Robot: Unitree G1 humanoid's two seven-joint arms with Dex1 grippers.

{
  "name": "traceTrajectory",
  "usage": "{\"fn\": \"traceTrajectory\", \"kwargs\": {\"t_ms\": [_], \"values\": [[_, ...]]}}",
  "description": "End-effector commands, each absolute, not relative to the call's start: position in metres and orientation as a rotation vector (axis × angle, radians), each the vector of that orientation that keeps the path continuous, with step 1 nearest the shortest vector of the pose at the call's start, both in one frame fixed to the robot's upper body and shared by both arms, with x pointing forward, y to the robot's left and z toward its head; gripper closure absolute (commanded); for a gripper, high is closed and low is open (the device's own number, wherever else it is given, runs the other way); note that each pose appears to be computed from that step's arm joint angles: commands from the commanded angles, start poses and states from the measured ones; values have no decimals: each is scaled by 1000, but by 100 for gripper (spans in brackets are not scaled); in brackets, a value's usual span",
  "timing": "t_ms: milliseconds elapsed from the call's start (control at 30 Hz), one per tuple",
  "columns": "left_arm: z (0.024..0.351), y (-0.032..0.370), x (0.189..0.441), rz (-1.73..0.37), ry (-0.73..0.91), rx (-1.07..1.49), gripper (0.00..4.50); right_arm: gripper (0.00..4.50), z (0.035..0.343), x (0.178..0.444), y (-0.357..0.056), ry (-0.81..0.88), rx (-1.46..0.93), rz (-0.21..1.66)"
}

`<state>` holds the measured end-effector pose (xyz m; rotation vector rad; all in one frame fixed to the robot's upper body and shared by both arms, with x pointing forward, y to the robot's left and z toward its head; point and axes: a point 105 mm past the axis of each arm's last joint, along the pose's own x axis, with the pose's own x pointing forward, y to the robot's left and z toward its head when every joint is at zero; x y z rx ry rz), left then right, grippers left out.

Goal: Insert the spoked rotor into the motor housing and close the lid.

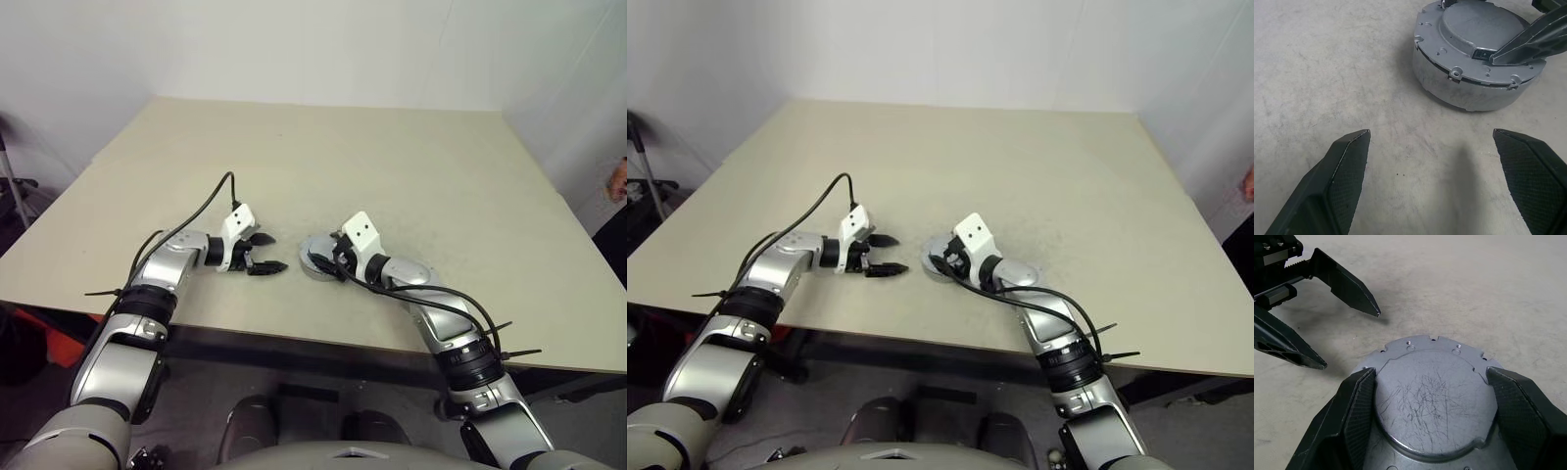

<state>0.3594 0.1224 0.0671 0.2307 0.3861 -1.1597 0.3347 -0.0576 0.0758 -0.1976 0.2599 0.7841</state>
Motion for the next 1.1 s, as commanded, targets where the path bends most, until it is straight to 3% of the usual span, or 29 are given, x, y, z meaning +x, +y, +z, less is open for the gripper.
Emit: {"fn": "traceTrajectory", "kwargs": {"t_ms": [33, 867, 1100], "values": [[78, 122, 363, -1157, 347, 254, 24, 136, 73, 337, -59, 260, -228, 778], [82, 118, 364, -1160, 337, 243, 24, 136, 56, 333, -66, 318, -254, 772], [107, 106, 376, -1106, 278, 82, 24, 136, 43, 332, -68, 377, -260, 766]]}}
